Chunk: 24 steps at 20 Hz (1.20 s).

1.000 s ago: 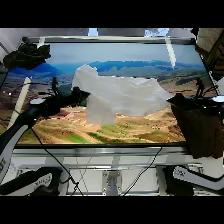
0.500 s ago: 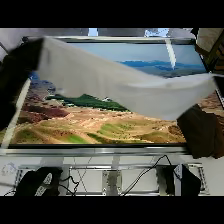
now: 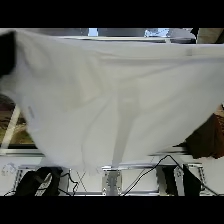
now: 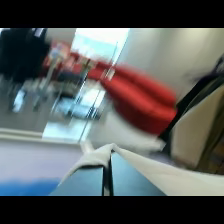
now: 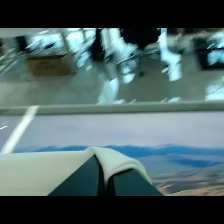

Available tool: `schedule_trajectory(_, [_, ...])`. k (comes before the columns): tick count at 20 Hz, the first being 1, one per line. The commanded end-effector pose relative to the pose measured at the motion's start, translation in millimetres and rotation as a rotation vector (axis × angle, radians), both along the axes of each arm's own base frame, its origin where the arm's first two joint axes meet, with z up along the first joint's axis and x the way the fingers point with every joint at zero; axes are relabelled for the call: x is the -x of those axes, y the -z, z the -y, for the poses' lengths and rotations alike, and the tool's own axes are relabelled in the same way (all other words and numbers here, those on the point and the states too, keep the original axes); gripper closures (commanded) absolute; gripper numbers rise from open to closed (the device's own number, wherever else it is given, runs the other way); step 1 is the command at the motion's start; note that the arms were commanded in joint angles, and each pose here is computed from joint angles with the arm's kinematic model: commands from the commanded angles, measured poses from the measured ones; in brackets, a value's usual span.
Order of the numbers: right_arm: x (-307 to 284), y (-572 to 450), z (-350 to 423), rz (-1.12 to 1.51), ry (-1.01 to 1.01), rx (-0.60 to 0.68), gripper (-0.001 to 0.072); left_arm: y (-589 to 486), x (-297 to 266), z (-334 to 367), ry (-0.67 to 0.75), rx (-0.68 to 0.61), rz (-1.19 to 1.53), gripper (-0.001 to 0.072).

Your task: Fold the shirts.

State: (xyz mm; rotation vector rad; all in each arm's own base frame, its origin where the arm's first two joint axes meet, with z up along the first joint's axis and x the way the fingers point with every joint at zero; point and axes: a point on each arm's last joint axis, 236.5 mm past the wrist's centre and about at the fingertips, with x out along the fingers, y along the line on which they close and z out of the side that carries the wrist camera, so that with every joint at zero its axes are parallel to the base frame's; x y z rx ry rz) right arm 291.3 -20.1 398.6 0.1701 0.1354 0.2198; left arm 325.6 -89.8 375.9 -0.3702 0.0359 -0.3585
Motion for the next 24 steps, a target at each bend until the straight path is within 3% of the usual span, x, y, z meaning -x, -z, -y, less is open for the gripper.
schedule_trajectory(1, [-42.0, 49.9, -16.4, -0.166, -0.221, -0.090, 0.0682, 103.9, -58.4, -33.3, -0.157, -0.070, -0.352, 0.0698])
schedule_trajectory(4, [-103.7, 137.3, -56.2, -0.405, -0.319, -0.033, 0.0682, 133.9, -108.0, -35.6, -0.181, -0.078, -0.358, 0.0698])
schedule_trajectory(7, [-175.8, 231.9, -86.2, -0.551, -0.270, 0.079, 0.0683, 170.8, -154.3, -40.5, -0.213, -0.080, -0.363, 0.0698])
schedule_trajectory(12, [-249.0, 338.7, -73.8, -0.634, -0.162, -0.024, 0.0683, 254.7, -217.8, -60.3, -0.277, -0.082, -0.415, 0.0699])
schedule_trajectory(19, [-288.6, 359.5, -8.4, -0.578, -0.018, -0.028, 0.0683, 283.6, -274.9, -120.8, -0.380, -0.072, -0.433, 0.0698])
schedule_trajectory(24, [-271.0, 370.7, -27.7, -0.668, -0.104, -0.069, 0.0684, 346.4, -235.4, -119.7, -0.309, -0.158, -0.769, 0.0698])
